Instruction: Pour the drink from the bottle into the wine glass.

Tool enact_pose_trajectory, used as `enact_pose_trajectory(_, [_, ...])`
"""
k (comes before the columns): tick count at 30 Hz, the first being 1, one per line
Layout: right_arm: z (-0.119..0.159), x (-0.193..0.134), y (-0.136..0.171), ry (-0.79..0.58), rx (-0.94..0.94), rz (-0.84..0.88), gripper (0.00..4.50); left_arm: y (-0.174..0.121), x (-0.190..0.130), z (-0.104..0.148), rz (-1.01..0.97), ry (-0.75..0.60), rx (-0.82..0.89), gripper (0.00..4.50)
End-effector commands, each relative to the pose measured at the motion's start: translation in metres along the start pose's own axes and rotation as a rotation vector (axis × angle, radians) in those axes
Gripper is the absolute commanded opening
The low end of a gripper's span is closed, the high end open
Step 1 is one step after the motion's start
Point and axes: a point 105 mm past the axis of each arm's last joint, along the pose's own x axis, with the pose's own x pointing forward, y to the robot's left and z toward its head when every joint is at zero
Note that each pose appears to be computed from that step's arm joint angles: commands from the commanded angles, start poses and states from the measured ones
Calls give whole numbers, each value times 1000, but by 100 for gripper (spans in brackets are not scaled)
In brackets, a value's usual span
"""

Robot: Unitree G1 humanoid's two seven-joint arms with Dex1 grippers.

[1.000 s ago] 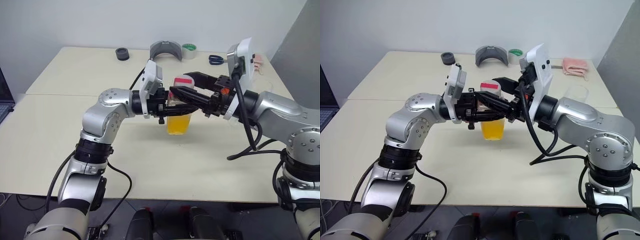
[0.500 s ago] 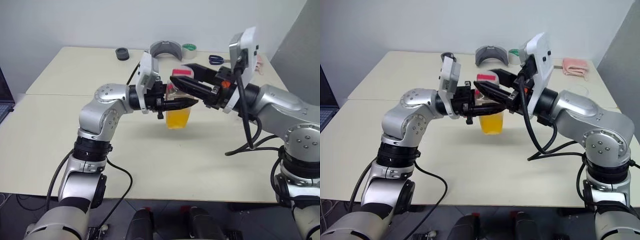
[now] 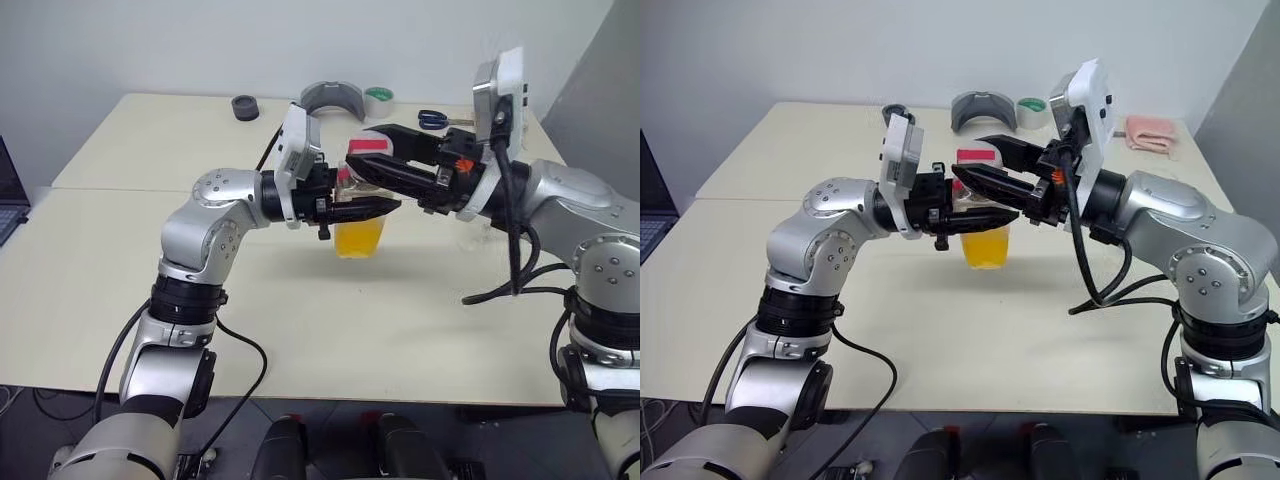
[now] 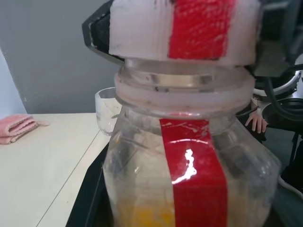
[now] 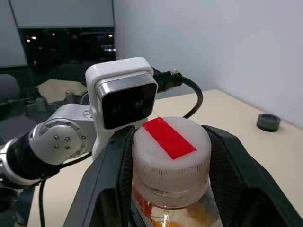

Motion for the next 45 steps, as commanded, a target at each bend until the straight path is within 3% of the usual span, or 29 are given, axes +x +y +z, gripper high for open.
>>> enact_pose_trajectory(1, [42, -11, 1, -119, -122, 43, 186, -7, 1, -1, -30, 3, -1, 182])
enact_pose_trajectory(10, [40, -16, -27, -50, -228, -17, 186, -11, 0, -3, -27, 6, -10, 182])
enact_pose_trajectory(18, [44, -15, -35, -55, -147, -91, 186, -11, -2, -3, -16, 8, -11, 182])
enact_pose_trajectory(26, [30, -57, -20, -59, -55, -267, 186, -17, -7, -5, -11, 16, -23, 182])
enact_pose_trajectory(30, [-20, -99, -9, 58, -41, -522, 186, -16, -8, -6, 0, 13, -29, 182])
enact_pose_trajectory(33, [-96, -140, -12, 226, 31, -880, 186, -13, -4, -5, -1, 4, -30, 182])
enact_pose_trajectory(37, [-169, -156, -10, 338, 109, -1077, 186, -10, 2, -2, -8, -6, -26, 182])
enact_pose_trajectory(40, [-203, -167, -17, 359, 155, -1199, 186, -10, 3, -1, -9, -8, -22, 182])
enact_pose_trajectory(44, [-226, -172, -22, 337, 199, -1255, 186, -10, 2, 1, -6, -3, -17, 182])
enact_pose_trajectory(45, [-232, -172, -22, 336, 221, -1259, 249, -10, 1, 1, -5, 0, -16, 182])
